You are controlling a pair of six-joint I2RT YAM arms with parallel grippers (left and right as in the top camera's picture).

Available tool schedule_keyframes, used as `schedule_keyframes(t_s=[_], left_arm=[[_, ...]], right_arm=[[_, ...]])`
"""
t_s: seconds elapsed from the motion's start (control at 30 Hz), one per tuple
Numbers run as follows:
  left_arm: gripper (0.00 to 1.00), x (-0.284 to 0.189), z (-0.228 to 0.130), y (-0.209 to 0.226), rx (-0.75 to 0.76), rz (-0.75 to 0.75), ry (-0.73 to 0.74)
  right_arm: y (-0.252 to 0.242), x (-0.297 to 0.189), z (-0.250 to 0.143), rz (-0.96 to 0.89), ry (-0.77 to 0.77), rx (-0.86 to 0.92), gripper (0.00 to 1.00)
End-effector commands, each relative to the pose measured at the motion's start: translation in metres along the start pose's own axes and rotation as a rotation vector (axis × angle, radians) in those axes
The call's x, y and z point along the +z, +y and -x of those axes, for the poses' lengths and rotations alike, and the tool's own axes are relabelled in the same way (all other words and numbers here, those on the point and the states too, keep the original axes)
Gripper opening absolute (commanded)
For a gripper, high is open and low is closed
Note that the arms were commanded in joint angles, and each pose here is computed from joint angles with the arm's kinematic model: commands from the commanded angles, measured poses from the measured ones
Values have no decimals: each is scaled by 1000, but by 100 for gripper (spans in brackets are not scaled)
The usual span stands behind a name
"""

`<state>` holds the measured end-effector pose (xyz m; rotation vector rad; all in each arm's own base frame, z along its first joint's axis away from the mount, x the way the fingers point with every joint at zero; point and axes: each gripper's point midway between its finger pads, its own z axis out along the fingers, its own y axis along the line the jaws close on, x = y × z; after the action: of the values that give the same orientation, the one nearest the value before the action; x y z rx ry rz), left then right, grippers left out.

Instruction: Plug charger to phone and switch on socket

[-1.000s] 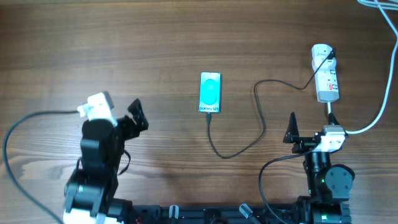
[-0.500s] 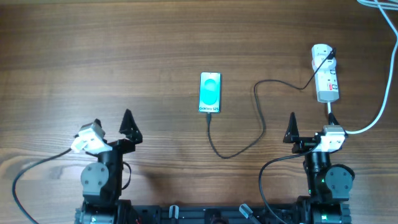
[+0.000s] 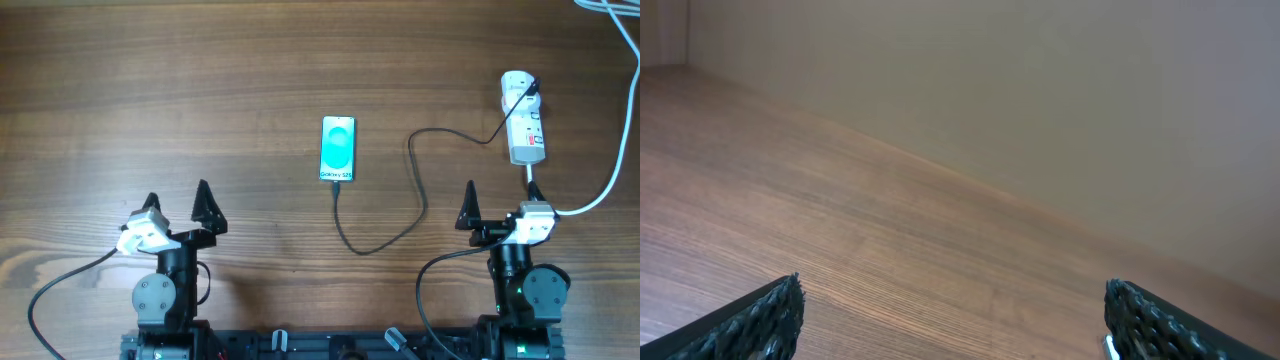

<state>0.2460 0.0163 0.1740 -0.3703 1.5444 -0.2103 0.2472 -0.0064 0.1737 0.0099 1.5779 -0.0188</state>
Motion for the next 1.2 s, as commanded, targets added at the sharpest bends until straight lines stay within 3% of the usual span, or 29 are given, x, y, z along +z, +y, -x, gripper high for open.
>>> schedule_keyframes(t_s=[0.0,0.17,1.17], left_arm=[[100,0,-6,5,67,12,17],[100,0,-16,3,197,-14,60],[100,0,-17,2,329,-25,64]], right_arm=[[0,-1,2,4,-10,-17,100],[0,-1,2,4,-11,-18,100],[1,-1,2,5,-11,-18,100]])
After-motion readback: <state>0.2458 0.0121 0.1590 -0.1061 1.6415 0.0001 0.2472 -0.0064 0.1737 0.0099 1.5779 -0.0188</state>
